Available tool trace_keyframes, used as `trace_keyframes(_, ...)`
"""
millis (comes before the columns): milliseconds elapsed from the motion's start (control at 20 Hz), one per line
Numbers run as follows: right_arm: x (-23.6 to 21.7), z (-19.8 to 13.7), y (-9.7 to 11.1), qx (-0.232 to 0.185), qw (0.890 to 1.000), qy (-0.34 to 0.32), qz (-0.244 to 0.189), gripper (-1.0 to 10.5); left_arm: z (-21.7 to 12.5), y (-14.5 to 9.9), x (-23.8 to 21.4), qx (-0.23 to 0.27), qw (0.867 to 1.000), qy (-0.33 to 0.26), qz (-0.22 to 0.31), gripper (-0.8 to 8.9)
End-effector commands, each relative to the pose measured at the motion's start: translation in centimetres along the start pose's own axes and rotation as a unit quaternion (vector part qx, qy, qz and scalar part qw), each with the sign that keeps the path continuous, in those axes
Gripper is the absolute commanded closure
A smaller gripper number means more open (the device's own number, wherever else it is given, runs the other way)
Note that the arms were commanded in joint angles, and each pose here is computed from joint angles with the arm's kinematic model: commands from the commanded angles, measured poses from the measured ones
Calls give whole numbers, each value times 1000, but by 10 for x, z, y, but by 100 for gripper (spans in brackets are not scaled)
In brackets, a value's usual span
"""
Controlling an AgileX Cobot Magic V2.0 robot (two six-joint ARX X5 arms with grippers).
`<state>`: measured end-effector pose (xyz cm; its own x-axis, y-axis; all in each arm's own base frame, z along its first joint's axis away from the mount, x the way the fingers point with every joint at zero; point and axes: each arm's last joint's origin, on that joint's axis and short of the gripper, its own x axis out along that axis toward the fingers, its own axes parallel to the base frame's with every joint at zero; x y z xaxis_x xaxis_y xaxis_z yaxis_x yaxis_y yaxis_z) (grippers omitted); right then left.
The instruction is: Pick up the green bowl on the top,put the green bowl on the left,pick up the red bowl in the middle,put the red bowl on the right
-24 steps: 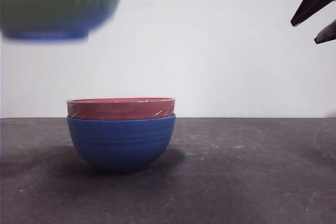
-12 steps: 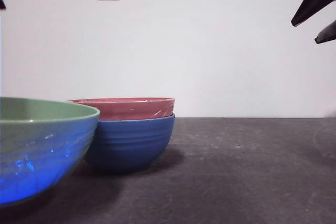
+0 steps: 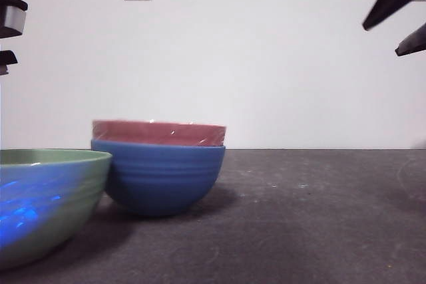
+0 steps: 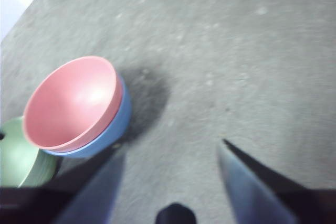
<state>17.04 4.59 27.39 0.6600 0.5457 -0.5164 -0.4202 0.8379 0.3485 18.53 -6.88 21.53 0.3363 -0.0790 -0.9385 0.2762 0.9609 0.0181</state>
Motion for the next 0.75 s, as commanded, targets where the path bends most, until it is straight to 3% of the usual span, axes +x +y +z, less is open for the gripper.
trace_keyframes(50,1,2,5,-12,1000,0,11,561,-4,1,3,1,1000,21,7,483)
trace_keyframes(200,4,5,14,-26,999,7,31,563,-2,2,-8,-5,1000,28,7,480)
trace_keyframes(400,17,22,40,-71,993,47,77,565,14,2,-60,-7,999,-43,-1,480)
trace_keyframes(550,39,39,67,-124,980,104,114,568,22,4,-107,-9,993,-118,-5,480)
trace_keyframes(750,78,51,105,-200,953,179,142,573,17,6,-153,-13,978,-206,-12,480)
